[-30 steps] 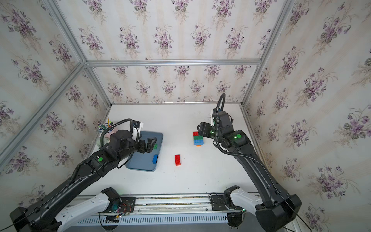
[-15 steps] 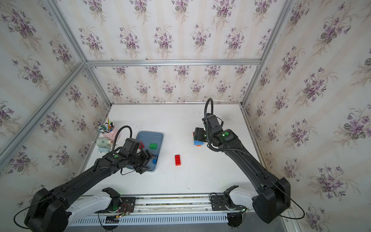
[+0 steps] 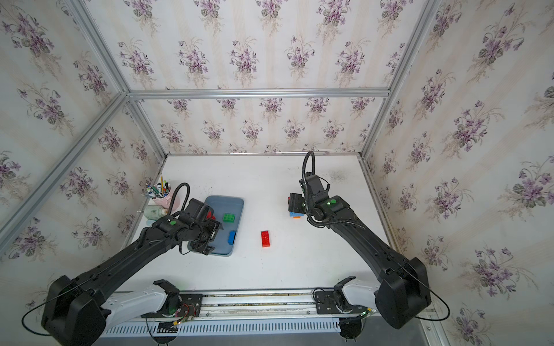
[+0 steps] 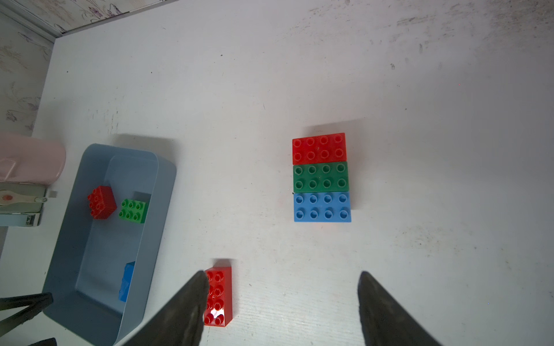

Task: Assemble a rectangle with lego
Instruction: Pick up the lego brick from the center of the board.

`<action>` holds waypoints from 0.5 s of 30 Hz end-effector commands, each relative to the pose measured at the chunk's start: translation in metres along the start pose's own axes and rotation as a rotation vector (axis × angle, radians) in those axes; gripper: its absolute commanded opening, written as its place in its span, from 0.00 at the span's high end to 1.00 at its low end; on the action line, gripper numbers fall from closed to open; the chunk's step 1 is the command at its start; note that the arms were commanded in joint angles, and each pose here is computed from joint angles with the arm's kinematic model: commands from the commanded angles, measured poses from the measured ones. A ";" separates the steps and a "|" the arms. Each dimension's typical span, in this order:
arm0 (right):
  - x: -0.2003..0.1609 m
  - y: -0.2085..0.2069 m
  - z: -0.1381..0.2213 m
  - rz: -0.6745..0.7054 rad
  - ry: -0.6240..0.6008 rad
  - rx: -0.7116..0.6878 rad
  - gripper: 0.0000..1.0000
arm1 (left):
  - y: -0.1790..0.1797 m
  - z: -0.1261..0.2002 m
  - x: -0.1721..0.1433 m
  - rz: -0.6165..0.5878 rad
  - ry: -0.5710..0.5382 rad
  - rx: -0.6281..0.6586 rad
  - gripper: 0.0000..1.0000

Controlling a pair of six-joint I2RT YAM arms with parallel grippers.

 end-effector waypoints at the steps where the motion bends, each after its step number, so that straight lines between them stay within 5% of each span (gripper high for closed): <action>1: 0.004 0.002 -0.003 0.002 -0.026 0.011 0.21 | -0.006 -0.008 0.000 0.036 -0.008 0.029 0.22; 15: -0.003 -0.003 -0.008 0.021 -0.004 -0.018 0.21 | -0.020 -0.060 -0.005 0.034 0.066 0.095 0.20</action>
Point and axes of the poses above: each gripper's point midway between its finger pads, its own z axis back along the fingers, its own y axis along the line the jaws close on, x = y × z, the point moved 6 cm from there along z, back along the fingers, and after that the axes turned 4 degrees about z, right-handed, at the moved point
